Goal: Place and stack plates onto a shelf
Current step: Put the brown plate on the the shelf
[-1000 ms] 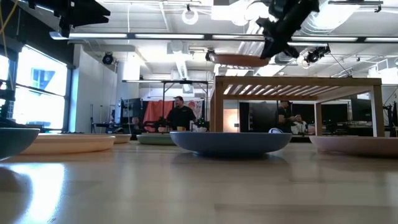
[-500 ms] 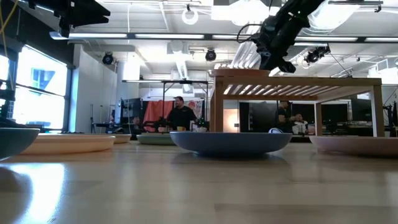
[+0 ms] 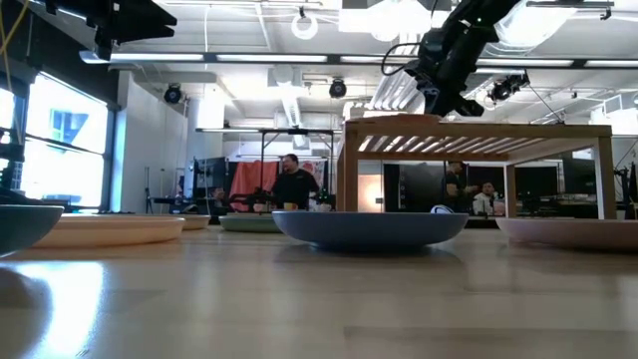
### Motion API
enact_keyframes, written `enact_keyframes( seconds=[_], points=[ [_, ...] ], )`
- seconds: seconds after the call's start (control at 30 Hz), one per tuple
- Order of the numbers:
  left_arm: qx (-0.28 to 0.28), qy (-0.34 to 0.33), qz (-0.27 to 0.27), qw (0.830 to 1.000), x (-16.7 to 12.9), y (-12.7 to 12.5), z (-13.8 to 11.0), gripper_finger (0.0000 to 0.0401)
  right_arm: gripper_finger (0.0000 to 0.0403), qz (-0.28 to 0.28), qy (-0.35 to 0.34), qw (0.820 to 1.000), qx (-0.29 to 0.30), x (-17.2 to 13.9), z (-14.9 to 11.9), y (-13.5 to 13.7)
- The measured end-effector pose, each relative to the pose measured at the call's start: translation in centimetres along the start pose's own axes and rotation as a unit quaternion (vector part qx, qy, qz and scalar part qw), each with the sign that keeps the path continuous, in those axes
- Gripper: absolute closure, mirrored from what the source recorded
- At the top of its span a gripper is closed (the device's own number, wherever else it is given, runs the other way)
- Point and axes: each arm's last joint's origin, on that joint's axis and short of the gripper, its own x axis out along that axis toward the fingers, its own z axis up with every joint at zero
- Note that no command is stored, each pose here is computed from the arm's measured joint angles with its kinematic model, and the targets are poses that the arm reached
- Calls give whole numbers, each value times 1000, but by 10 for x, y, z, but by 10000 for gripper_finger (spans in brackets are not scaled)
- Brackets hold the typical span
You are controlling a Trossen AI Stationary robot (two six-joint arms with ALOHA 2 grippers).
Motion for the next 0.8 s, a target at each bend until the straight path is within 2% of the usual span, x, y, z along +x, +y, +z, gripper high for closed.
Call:
enact_keyframes(
  seconds=[0.3, 0.5, 0.8],
  points=[
    [-3, -2, 5, 1000, 0, 0, 0, 311, 403, -14, 4, 1000, 17, 3, -3, 8],
    [-9, -2, 5, 1000, 0, 0, 0, 311, 403, -42, 7, 999, 28, 4, -6, 7],
    [-10, -4, 5, 1000, 0, 0, 1, 311, 403, -43, 5, 998, 34, 3, -5, 7]
  ],
)
